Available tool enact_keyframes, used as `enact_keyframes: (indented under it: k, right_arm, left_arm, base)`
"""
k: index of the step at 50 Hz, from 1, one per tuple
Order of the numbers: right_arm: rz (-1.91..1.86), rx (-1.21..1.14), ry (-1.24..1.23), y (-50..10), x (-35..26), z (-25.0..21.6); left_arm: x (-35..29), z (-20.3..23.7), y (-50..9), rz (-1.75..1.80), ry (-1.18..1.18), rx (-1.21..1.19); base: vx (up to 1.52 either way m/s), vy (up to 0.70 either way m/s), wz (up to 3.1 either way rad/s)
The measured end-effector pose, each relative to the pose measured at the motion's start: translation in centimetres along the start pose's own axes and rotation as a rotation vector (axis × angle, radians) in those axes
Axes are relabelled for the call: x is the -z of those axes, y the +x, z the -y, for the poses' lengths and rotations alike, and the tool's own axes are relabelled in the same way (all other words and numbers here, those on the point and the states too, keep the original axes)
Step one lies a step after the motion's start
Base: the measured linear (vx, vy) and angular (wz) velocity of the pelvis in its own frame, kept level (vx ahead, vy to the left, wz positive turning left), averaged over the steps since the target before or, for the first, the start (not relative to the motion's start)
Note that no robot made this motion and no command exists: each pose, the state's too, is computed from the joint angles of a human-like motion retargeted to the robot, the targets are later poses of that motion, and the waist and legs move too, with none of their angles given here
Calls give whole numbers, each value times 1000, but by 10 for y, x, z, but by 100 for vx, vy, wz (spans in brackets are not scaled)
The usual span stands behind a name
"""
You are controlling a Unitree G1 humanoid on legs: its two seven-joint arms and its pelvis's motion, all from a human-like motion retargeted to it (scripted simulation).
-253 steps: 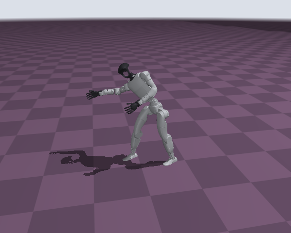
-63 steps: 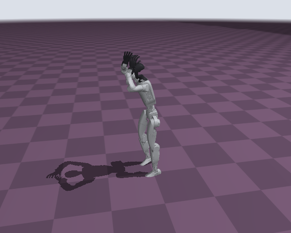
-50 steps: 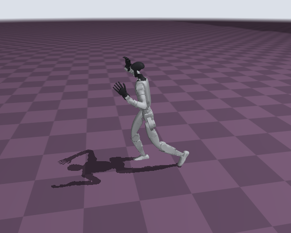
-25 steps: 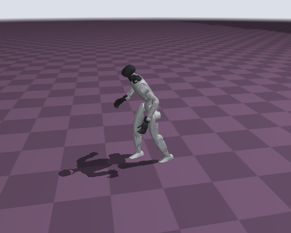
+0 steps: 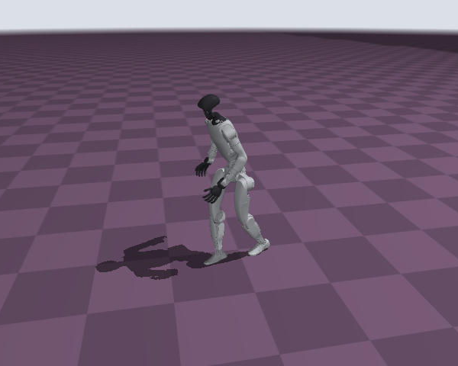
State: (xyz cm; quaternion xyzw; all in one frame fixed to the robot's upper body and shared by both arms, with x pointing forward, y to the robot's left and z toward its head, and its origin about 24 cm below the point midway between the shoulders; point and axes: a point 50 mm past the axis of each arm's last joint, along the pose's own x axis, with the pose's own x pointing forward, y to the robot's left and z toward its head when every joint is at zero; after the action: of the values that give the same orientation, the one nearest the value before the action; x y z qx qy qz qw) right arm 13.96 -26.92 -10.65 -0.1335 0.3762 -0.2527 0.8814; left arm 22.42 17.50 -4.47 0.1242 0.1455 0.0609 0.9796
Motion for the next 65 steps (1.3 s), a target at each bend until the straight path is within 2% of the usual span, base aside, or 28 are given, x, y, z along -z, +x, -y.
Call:
enact_keyframes:
  k: [9,14,24,32,39,47,54,59,65]
  right_arm:
    - [393,-178,94,-18,-97,-28]
    - [593,-247,153,-35,-150,-33]
    - [732,-344,192,-63,-176,-41]
    - [813,-313,251,-74,-191,-39]
    - [717,-208,215,-56,-174,-34]
    - [666,-189,146,-40,-148,-28]
    - [573,-281,93,-31,-140,-57]
    - [504,-338,3,-25,-130,-79]
    - [290,-331,-137,-8,-80,-84]
  left_arm:
    - [19,-36,6,-84,149,-113]
    - [20,-42,13,-117,146,-148]
    - [66,-29,-32,-300,-38,-119]
    - [72,-51,-62,-293,-297,-273]
    - [70,-43,-63,-290,-514,-330]
    - [28,-23,-14,-154,-463,-145]
    - [-36,5,36,6,-424,-39]
    - [-68,12,49,98,-469,-29]
    - [-49,13,43,71,-303,-14]
  base:
    - [-22,-9,-49]
    - [-32,-1,-11]
    - [-19,14,-8]
    - [1,-7,-61]
    - [5,-7,-35]
    - [2,-1,6]
    - [0,0,0]
    - [-3,-1,-19]
    - [-1,0,-9]
